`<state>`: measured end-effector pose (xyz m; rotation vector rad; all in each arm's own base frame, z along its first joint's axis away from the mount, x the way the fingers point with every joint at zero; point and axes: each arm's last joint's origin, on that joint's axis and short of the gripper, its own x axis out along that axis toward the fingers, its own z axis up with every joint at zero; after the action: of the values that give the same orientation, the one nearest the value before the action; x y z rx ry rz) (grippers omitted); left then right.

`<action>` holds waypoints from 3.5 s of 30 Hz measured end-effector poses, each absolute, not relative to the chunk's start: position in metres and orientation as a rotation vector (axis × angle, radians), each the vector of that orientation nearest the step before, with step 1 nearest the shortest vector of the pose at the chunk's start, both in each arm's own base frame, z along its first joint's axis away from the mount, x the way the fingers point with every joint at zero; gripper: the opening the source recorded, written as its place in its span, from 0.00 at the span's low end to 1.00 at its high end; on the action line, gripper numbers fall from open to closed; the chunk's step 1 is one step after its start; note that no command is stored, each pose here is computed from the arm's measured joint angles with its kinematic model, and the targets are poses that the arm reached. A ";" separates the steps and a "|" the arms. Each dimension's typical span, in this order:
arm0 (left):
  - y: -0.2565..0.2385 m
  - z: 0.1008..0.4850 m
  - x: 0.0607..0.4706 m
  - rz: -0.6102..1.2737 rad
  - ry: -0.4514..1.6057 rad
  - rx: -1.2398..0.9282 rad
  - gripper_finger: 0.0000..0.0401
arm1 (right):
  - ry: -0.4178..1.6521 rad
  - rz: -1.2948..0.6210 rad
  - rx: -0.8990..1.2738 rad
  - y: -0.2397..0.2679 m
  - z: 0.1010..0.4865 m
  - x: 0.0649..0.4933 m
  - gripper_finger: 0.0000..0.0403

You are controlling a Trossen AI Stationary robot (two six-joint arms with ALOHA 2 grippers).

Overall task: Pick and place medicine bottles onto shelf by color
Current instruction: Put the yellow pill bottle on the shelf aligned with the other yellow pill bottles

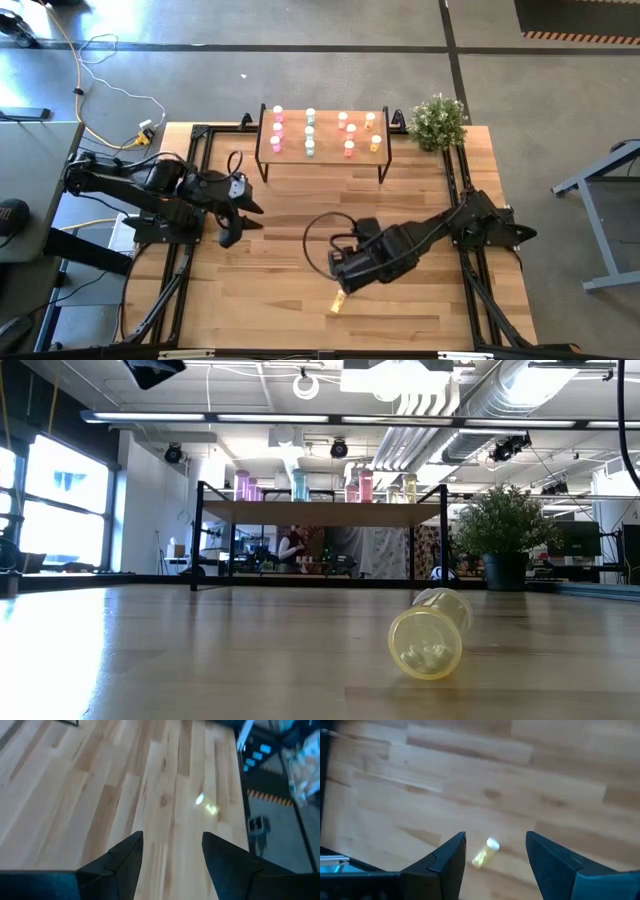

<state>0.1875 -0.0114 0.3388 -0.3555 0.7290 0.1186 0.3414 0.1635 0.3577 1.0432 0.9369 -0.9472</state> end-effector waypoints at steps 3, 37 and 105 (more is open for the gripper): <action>-0.019 0.338 0.198 0.137 0.697 -0.386 0.49 | 0.919 -0.911 0.964 0.148 0.366 0.342 0.49; 0.007 0.342 0.166 0.322 0.731 -0.211 0.49 | 1.136 -0.961 1.273 0.211 0.276 0.393 0.49; 0.000 0.335 0.154 0.034 0.895 -0.209 0.49 | 1.137 -0.788 1.156 0.262 0.154 0.438 0.23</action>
<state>0.1540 0.0003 0.3348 -0.2094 0.8949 0.0342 0.4383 0.2620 0.1536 1.1560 1.1371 -0.7883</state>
